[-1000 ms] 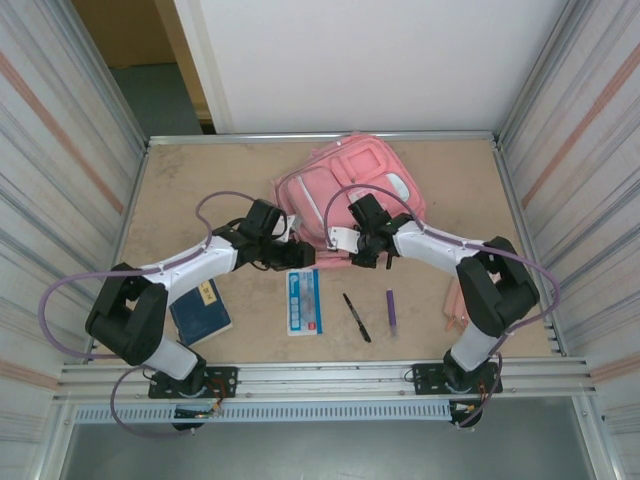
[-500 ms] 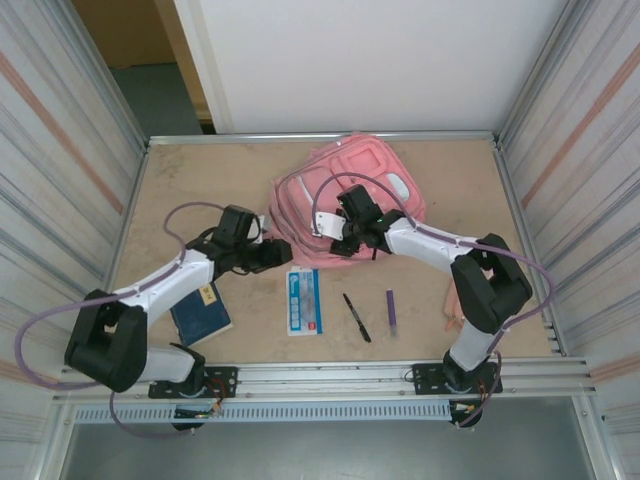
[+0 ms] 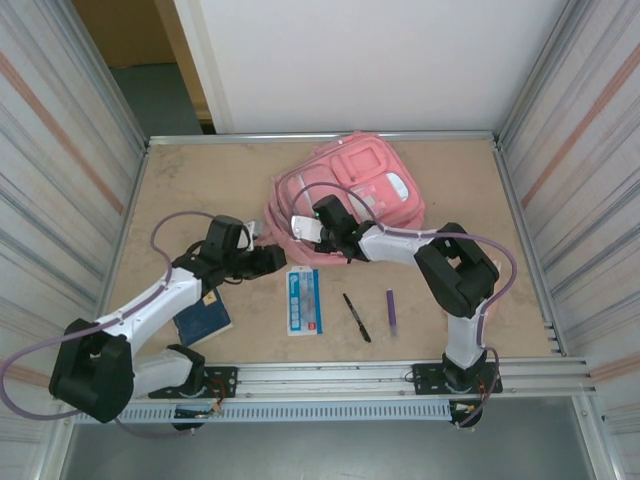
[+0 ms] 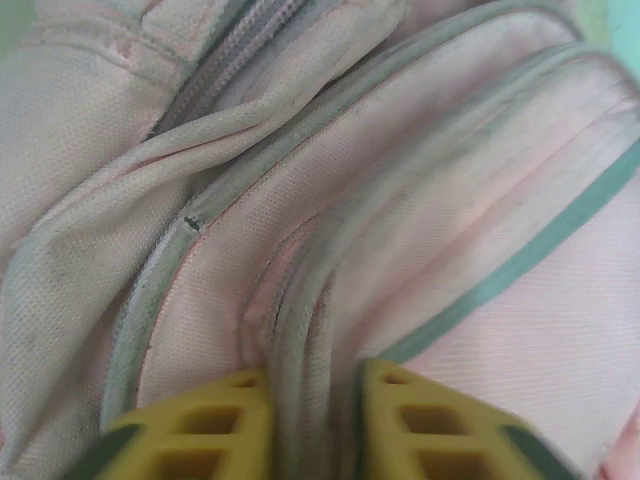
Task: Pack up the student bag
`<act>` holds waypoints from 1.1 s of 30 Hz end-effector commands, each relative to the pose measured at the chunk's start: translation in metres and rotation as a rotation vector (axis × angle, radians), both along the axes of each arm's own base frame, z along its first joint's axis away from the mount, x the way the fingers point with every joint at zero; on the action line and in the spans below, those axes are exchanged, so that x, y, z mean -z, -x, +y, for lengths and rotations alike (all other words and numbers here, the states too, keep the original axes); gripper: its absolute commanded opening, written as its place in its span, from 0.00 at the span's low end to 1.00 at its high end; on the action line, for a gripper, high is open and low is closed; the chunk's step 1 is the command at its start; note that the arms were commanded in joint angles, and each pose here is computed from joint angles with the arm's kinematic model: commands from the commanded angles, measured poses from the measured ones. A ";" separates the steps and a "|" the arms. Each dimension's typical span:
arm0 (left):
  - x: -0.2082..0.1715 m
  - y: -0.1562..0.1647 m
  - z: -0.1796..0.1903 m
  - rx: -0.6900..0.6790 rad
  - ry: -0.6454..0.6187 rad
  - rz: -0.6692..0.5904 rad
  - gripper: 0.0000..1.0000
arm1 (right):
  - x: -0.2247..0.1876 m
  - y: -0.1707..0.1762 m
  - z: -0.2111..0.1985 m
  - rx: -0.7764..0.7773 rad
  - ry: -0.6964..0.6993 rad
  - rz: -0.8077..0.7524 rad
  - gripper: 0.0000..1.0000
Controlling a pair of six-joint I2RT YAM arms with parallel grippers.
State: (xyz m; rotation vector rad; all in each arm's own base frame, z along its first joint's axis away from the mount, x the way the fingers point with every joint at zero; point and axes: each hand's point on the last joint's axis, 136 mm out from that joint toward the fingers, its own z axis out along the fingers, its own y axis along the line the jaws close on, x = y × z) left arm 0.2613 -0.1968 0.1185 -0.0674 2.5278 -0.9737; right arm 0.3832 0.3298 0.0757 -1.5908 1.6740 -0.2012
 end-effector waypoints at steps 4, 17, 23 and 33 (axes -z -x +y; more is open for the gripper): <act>-0.020 -0.002 -0.027 0.112 0.063 -0.121 0.54 | -0.089 -0.004 0.006 -0.005 -0.175 -0.123 0.00; -0.033 -0.029 -0.087 0.242 0.009 -0.197 0.54 | -0.174 -0.014 -0.008 0.046 -0.499 0.019 0.00; -0.028 -0.042 -0.104 0.297 -0.086 -0.259 0.54 | -0.169 -0.010 -0.009 0.027 -0.556 0.162 0.00; 0.009 -0.046 -0.118 0.332 -0.187 -0.258 0.53 | -0.168 -0.015 -0.014 0.067 -0.638 0.272 0.00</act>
